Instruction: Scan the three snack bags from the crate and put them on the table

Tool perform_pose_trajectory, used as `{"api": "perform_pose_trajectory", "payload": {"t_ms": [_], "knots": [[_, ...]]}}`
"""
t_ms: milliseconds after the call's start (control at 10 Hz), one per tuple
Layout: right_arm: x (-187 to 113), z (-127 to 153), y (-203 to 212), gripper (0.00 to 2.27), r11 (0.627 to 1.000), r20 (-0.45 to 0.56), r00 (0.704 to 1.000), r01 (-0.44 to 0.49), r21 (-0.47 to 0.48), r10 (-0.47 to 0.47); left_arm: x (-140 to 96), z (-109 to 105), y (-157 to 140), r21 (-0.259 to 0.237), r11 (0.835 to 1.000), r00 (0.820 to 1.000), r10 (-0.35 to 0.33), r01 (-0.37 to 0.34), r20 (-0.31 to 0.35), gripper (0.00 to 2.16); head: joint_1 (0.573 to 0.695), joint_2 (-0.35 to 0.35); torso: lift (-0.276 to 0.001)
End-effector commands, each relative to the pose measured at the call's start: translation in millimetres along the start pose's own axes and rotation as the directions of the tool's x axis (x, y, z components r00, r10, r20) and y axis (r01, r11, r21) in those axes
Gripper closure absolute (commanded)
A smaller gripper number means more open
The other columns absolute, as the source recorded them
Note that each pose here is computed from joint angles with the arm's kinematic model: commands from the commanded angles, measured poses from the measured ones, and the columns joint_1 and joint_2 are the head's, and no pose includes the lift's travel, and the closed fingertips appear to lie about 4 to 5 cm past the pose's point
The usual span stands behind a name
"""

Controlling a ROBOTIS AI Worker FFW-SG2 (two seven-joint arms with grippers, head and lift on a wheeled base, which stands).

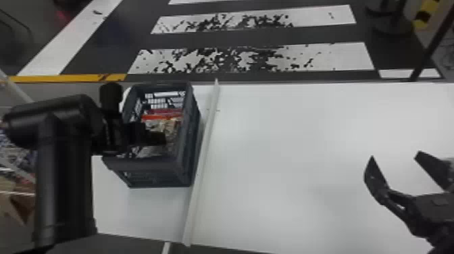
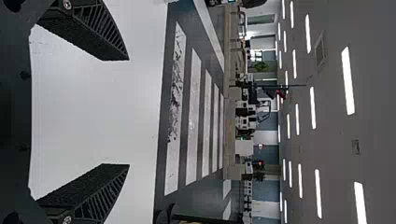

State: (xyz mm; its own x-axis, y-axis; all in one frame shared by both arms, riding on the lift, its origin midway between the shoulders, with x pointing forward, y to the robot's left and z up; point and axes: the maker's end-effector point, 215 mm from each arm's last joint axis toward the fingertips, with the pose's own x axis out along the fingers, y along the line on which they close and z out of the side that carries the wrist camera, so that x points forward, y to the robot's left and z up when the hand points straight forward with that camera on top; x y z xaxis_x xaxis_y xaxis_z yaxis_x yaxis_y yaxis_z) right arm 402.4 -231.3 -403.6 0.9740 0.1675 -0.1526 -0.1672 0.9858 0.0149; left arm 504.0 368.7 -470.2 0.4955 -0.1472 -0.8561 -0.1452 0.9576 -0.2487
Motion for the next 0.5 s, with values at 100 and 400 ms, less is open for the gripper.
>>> {"api": "perform_pose_trajectory", "payload": {"t_ms": [100, 400], "knots": [[-1.5, -1.6, 3.1, 0.06, 1.0, -0.002, 1.0, -0.004, 0.015, 0.004, -6.3, -9.3, 12.4, -0.035, 0.999, 0.999, -0.024, 0.025, 0.04, 2.12, 0.695, 0.172, -0.094], [-5.1, -0.1, 8.5, 0.06, 1.0, 0.0, 1.0, -0.01, 0.022, 0.01, -43.8, -6.3, 10.1, -0.012, 0.999, 0.99, -0.032, 0.034, 0.134, 2.12, 0.695, 0.195, -0.094]]}}
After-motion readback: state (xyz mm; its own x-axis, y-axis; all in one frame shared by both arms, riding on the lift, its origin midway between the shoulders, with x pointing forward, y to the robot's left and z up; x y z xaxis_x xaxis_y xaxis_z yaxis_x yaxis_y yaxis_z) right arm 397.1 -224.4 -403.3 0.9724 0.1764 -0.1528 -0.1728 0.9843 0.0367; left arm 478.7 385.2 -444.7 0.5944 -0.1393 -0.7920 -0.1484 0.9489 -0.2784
